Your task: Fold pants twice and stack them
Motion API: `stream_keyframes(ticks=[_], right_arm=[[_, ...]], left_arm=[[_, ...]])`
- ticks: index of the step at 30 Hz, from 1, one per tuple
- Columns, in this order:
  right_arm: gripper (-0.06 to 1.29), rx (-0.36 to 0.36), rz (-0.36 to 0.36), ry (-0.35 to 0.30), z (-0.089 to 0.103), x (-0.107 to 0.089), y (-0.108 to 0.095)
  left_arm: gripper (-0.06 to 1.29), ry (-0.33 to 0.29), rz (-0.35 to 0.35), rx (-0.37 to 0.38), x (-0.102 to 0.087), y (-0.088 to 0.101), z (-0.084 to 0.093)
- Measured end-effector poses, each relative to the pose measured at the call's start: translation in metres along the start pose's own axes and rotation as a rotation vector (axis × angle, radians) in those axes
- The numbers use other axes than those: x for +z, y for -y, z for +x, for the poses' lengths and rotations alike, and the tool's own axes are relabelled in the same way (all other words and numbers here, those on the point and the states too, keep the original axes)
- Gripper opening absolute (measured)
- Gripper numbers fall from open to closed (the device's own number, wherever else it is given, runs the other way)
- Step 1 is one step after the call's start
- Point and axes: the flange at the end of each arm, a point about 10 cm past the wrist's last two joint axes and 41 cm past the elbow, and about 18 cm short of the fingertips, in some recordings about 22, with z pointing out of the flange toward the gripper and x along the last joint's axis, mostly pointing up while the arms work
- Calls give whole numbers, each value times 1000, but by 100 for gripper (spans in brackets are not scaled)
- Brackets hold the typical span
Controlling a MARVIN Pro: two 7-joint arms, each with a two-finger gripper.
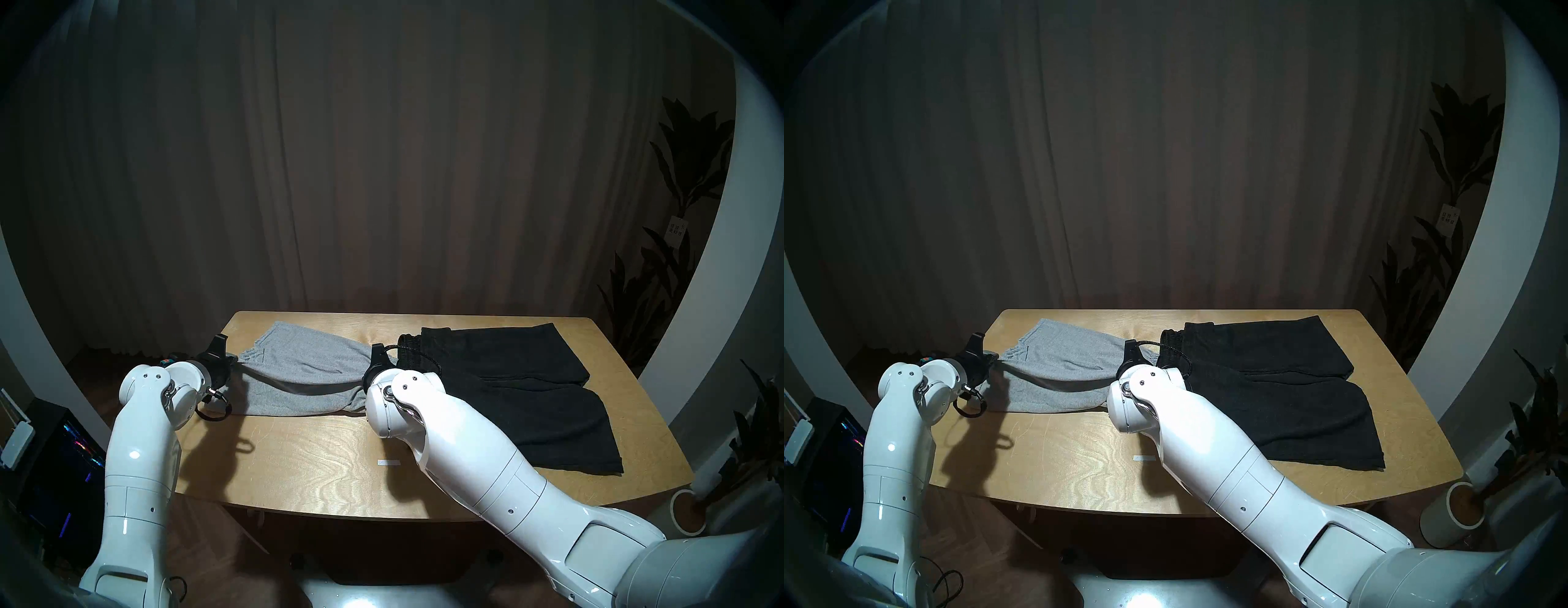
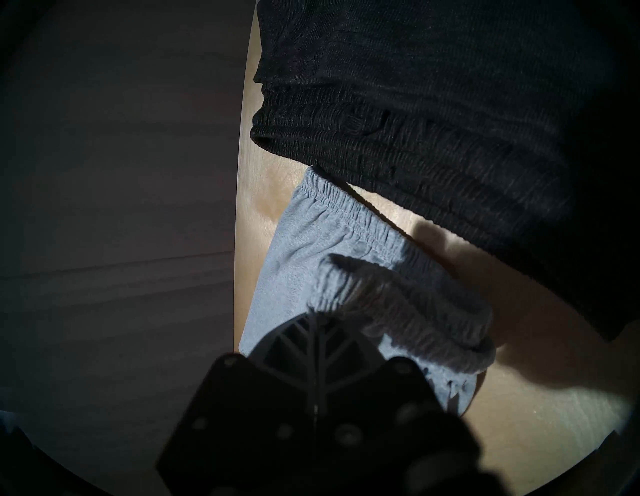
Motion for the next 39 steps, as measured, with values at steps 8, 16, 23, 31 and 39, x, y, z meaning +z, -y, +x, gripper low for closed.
stream_keyframes(ticks=[8, 16, 23, 31, 39], right_arm=[[-3, 9, -4, -36, 1, 11, 2], [-3, 20, -12, -77, 7, 23, 4], [-3, 32, -10, -105, 12, 31, 10], [-3, 48, -13, -127, 15, 38, 15], [-3, 77, -27, -149, 20, 44, 20]], left_arm=[[-3, 6, -15, 11, 16, -10, 2], [-3, 9, -19, 28, 33, -20, 1], [-3, 11, -18, 44, 46, -29, -3], [-3, 14, -21, 65, 59, -42, -7], [-3, 21, -17, 83, 73, -56, -17]])
